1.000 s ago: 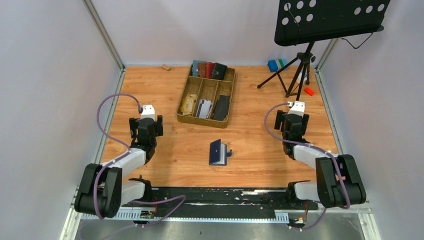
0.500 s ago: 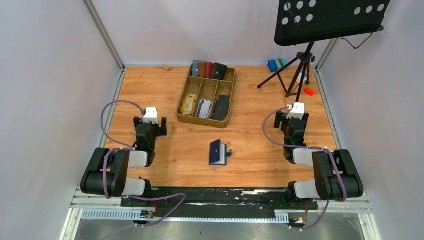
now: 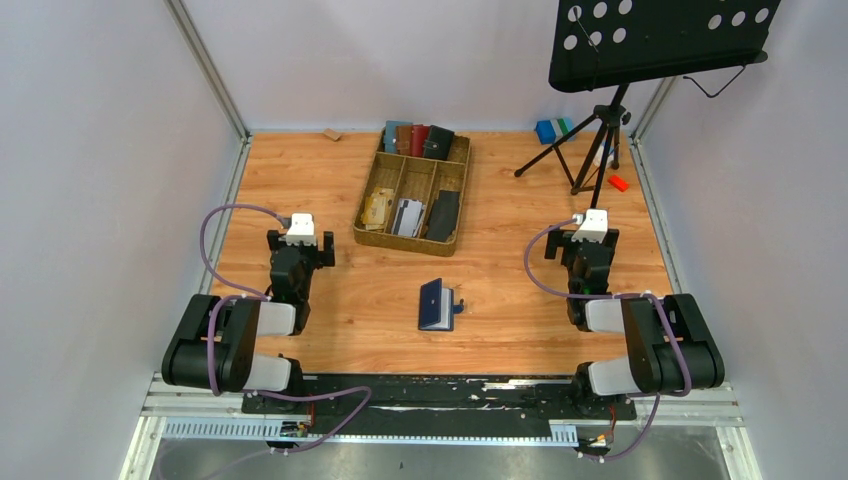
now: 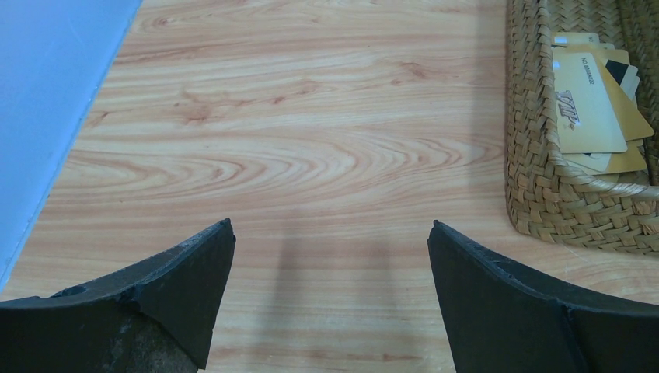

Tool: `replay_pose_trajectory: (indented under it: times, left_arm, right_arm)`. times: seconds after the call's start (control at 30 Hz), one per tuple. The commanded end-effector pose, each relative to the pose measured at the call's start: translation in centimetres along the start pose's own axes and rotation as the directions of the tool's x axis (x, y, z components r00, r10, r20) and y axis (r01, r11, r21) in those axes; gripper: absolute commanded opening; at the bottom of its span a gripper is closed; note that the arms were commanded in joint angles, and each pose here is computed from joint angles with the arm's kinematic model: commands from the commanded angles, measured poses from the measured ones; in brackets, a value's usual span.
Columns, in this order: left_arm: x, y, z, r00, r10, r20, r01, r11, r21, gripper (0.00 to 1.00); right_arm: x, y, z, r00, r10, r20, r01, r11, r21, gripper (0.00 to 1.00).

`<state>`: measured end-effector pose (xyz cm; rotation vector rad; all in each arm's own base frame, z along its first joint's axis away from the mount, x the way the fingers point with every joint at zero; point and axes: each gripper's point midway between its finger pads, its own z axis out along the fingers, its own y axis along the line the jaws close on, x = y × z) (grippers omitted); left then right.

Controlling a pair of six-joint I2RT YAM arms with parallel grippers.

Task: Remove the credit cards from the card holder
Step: Reset both arms

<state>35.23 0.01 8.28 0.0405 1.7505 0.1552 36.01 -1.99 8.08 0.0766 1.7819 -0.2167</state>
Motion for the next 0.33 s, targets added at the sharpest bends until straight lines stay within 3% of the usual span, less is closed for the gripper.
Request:
replay_pose_trajectory:
  times: [0.0, 0.3]
  left_arm:
    - [-2.0, 0.39, 0.31, 0.998, 0.004, 0.07, -0.004, 1.0, -0.01, 1.0]
    - [-2.01, 0.36, 0.34, 0.997, 0.007, 0.071, -0.006, 1.0, -0.008, 1.0]
  right_arm:
    - [-1.98, -0.02, 0.14, 0.997, 0.016, 0.074, -0.016, 1.0, -0.005, 1.0]
    - [-1.94, -0.04, 0.13, 0.997, 0.016, 0.072, -0.016, 1.0, -0.005, 1.0]
